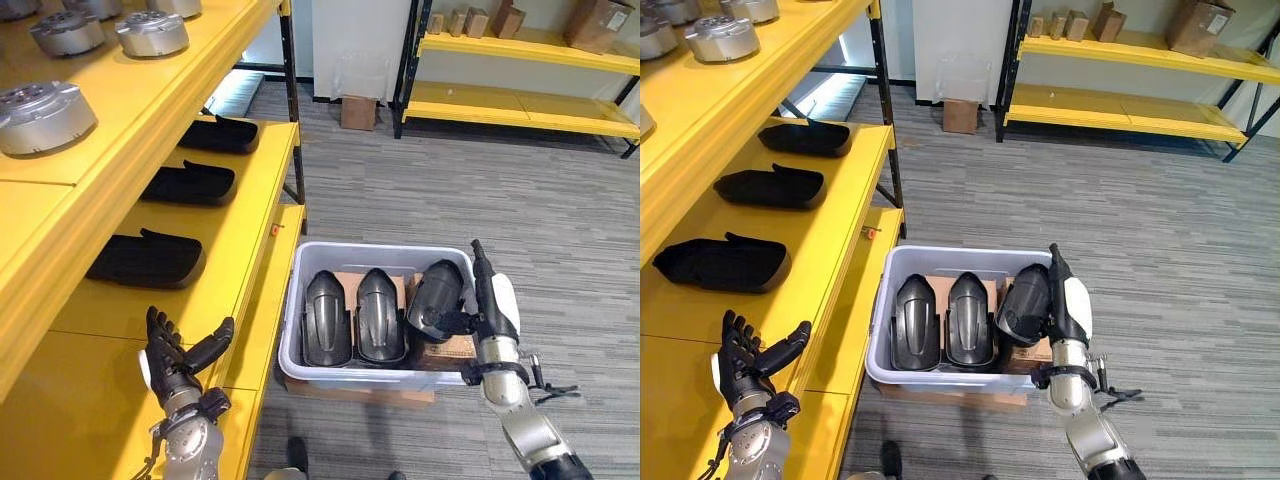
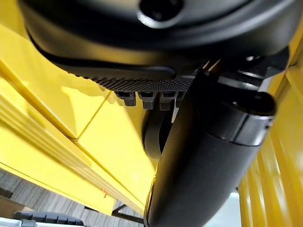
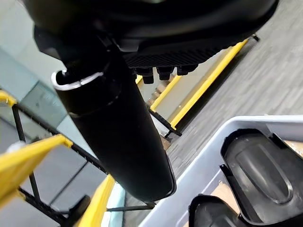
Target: Move parts from the plastic box to the shelf.
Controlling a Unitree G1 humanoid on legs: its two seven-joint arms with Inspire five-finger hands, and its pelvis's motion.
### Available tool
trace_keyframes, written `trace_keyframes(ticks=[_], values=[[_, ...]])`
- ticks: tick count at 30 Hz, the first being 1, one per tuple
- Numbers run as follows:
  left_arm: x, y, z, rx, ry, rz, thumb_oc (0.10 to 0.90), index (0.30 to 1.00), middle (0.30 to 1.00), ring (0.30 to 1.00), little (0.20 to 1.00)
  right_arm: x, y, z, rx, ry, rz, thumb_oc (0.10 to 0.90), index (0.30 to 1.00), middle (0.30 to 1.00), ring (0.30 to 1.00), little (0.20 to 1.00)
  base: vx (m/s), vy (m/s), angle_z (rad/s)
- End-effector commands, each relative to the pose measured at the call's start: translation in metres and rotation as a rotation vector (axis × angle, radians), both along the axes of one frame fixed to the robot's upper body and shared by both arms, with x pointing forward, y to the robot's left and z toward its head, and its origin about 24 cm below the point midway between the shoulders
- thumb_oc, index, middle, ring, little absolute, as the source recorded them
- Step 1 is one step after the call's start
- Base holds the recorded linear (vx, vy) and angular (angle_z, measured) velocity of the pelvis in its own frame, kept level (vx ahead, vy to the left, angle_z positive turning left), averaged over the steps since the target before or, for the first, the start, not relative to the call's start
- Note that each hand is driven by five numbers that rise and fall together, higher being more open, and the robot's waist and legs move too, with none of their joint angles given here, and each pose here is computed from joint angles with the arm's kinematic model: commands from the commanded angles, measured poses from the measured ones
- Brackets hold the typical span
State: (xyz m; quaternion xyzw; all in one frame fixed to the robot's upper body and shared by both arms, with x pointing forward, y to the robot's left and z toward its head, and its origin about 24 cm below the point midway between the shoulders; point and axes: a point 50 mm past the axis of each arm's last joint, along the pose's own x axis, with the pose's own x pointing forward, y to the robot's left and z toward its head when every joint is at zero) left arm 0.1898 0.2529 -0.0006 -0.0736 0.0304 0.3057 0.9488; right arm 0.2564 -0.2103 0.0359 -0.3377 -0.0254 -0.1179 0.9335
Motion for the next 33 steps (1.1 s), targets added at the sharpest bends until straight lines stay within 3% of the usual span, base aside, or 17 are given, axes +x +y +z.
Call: trace_keyframes(ticks=[1, 11, 24, 33], values=[[0.036, 0.004, 0.061, 0.096, -0.267, -0.109, 0.900, 1.000, 1.000, 1.000, 1.000, 0.032, 0.000, 0.047, -0.116, -0.218, -0.005, 0.900, 1.000, 1.000, 1.000, 1.000, -0.07, -0.013, 0.12], [0.066, -0.018, 0.097, 0.039, -0.435, -0.276, 0.900, 1.000, 1.000, 1.000, 1.000, 0.076, -0.006, 0.073, -0.180, -0.220, -0.090, 0.900, 1.000, 1.000, 1.000, 1.000, -0.14, 0.003, 0.06], [0.078, -0.029, 0.097, -0.002, -0.432, -0.294, 0.900, 1.000, 1.000, 1.000, 1.000, 0.092, -0.008, 0.073, -0.270, -0.215, -0.209, 0.900, 1.000, 1.000, 1.000, 1.000, -0.05, 0.009, 0.03], [0.084, -0.038, 0.101, -0.011, -0.453, -0.339, 0.900, 1.000, 1.000, 1.000, 1.000, 0.096, -0.042, 0.092, -0.403, -0.276, -0.491, 0.900, 1.000, 1.000, 1.000, 1.000, -0.06, -0.003, -0.01]])
